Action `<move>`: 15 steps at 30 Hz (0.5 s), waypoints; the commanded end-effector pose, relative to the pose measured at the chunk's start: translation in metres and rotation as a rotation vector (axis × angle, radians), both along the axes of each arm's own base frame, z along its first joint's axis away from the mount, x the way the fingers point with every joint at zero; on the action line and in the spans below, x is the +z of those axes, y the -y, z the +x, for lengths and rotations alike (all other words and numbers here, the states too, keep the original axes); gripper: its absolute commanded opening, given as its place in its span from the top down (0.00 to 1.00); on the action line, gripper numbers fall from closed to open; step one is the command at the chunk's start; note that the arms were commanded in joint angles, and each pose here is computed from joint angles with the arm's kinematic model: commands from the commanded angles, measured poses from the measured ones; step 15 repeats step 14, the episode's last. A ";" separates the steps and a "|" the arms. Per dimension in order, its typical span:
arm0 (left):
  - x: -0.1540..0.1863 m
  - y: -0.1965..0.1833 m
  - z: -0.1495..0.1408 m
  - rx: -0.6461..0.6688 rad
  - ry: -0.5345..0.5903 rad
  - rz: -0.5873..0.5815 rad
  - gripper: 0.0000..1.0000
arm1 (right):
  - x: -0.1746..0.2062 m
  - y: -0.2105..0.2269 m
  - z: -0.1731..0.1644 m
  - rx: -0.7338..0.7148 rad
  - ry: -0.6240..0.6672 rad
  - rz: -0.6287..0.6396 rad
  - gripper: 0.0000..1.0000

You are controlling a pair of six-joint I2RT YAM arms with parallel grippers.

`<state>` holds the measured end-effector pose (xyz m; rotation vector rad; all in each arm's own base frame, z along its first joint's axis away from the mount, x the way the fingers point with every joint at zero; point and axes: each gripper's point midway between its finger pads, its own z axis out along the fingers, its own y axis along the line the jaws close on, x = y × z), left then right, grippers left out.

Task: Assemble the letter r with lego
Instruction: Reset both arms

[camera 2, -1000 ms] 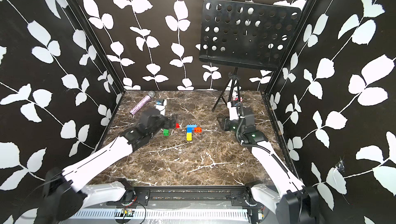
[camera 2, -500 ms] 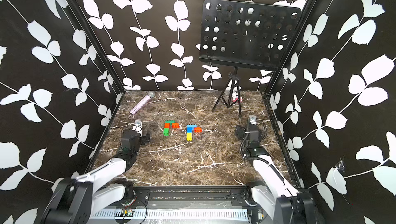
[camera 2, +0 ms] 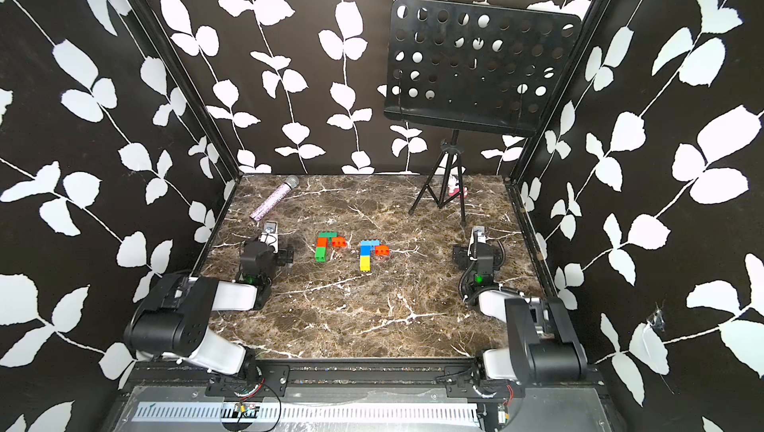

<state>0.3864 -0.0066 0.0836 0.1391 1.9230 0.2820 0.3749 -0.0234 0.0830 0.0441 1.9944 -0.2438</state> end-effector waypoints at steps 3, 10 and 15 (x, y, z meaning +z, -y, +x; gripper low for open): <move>0.014 -0.002 0.014 -0.008 0.027 -0.065 0.01 | 0.009 -0.010 0.022 0.079 0.037 0.015 0.01; 0.015 -0.004 0.015 -0.007 0.037 -0.073 0.01 | 0.010 -0.008 0.021 0.067 0.043 0.013 0.01; 0.014 -0.005 0.014 -0.004 0.027 -0.074 0.01 | 0.009 -0.008 0.022 0.069 0.038 0.014 0.01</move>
